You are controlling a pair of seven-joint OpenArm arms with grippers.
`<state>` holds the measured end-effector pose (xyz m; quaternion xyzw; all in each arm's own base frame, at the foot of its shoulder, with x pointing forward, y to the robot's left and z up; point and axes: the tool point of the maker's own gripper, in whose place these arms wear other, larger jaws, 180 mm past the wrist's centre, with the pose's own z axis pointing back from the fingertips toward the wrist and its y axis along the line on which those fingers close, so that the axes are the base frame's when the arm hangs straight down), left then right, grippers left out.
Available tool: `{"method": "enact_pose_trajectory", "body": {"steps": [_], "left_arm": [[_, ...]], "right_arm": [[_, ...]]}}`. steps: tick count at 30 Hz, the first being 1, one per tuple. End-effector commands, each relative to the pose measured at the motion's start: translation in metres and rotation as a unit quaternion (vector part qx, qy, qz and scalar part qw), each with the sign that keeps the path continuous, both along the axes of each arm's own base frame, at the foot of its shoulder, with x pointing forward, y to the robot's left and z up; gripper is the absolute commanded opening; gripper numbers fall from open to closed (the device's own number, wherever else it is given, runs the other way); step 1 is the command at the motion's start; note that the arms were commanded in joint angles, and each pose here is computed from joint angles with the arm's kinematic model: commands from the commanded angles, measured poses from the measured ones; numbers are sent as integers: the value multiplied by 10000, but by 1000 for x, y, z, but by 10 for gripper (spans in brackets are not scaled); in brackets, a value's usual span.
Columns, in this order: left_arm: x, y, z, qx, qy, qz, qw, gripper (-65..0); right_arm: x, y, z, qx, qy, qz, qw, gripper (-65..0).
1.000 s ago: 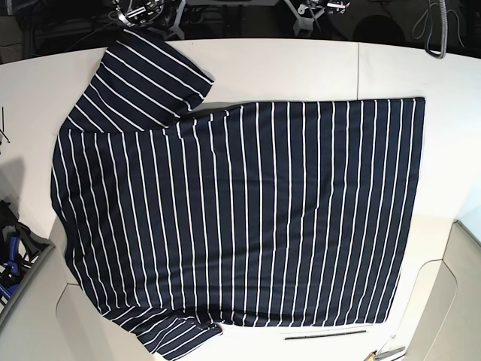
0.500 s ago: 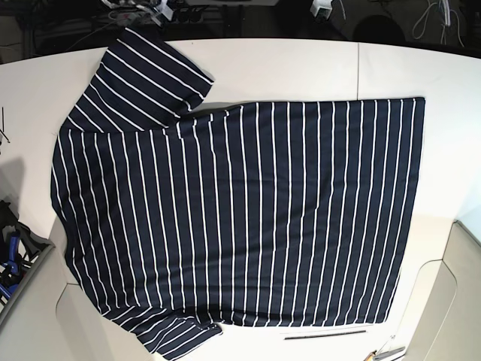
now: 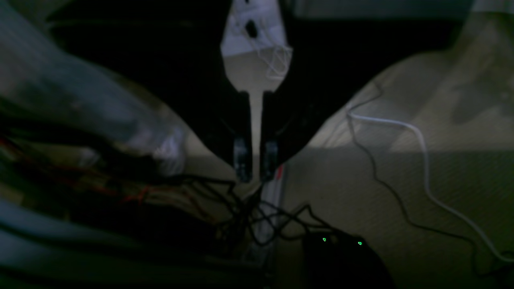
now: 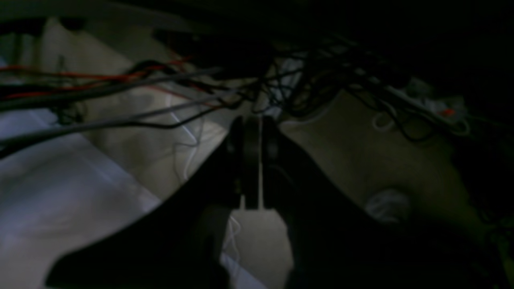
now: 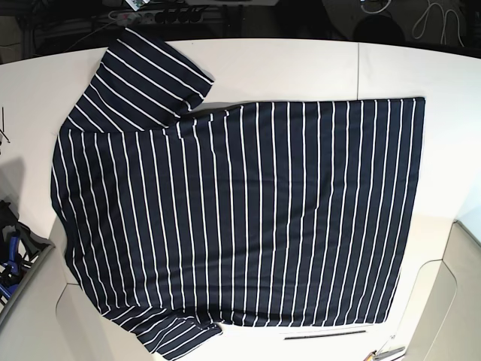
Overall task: Fold the T-shirt properly
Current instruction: 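Move both grippers in toward the shirt's shoulder corners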
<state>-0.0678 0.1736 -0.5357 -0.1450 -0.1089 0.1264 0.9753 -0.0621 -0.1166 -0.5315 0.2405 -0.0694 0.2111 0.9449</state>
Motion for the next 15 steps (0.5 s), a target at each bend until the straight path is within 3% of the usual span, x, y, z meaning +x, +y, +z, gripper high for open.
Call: {"method": "enact_pose_trajectory", "body": {"steps": [1, 9, 15], "left_arm": [[-5, 3, 10, 1, -28, -6, 10000, -607], [14, 8, 67, 111, -611, -138, 9980, -607], [52, 21, 117, 408, -1272, -362, 9904, -607]], "right_arm": [[-2, 5, 14, 191, -37, -14, 9998, -642], [45, 20, 86, 728, -740, -370, 9939, -643], [100, 5, 130, 924, -1211, -968, 9836, -650]]}}
